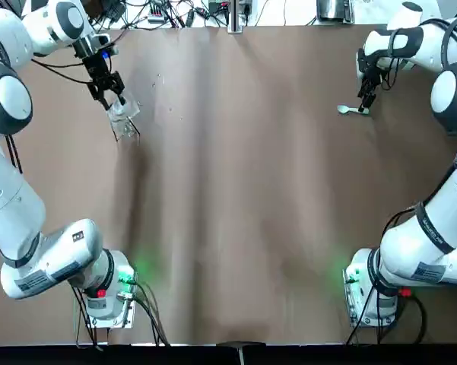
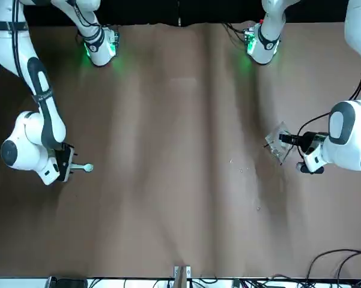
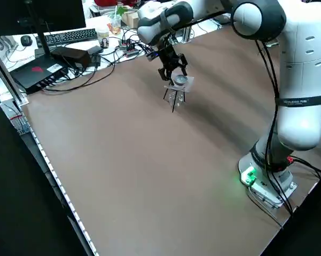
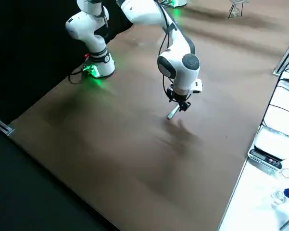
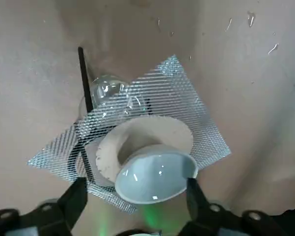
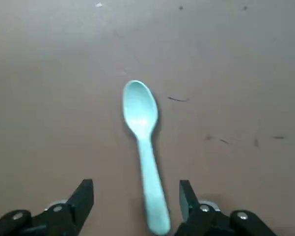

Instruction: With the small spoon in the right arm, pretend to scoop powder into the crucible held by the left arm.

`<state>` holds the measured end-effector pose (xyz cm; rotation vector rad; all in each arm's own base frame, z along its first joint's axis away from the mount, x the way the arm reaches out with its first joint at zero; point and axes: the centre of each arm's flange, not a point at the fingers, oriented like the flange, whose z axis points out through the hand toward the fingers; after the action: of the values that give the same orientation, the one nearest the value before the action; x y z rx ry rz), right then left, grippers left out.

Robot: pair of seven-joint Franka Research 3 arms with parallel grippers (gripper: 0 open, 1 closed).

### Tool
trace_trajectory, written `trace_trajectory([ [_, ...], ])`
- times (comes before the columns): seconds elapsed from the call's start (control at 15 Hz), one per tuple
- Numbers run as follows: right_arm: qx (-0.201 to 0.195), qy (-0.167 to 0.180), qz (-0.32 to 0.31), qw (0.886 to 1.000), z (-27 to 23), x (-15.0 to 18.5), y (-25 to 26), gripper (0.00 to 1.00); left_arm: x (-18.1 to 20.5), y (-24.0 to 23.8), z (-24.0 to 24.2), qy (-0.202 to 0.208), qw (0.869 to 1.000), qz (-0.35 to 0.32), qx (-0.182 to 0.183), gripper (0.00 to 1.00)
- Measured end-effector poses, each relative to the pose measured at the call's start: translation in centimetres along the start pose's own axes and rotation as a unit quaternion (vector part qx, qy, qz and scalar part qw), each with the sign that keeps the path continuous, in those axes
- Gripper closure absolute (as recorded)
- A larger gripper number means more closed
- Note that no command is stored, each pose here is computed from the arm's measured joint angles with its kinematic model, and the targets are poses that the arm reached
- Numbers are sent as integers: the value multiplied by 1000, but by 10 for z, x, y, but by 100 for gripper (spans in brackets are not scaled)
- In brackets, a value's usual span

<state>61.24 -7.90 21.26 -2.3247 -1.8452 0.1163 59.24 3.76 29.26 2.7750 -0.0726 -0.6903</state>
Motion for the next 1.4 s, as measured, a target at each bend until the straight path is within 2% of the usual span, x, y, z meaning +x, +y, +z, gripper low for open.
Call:
trace_trajectory([
  [0.13,-15,0,-17,1000,1,1,4,22,0,-2,-1,1,1000,1,-1,17],
  [0.2,-16,0,-24,1000,1,1,4,24,-1,-3,-1,1,1000,0,-1,26],
  [0.27,-16,0,-28,999,1,1,5,28,-1,-4,-1,1,1000,1,-1,29],
  [0.53,-28,0,-44,999,2,-1,8,35,-1,-5,-1,1,1000,0,-2,37],
  [0.87,-42,-2,-52,998,13,-14,13,36,-1,-6,-1,1,1000,0,-2,44],
  [1.0,-43,-2,-53,998,21,-15,13,36,-1,-6,-1,1,1000,0,-2,50],
  [1.07,-46,-3,-54,998,23,-16,13,36,-1,-6,-1,1,1000,0,-2,56],
  [1.2,-48,-3,-55,997,27,-16,11,36,-1,-6,-1,1,1000,0,-2,60],
  [1.4,-46,-3,-56,997,30,-17,10,36,-1,-6,-1,1,1000,0,-2,62],
])
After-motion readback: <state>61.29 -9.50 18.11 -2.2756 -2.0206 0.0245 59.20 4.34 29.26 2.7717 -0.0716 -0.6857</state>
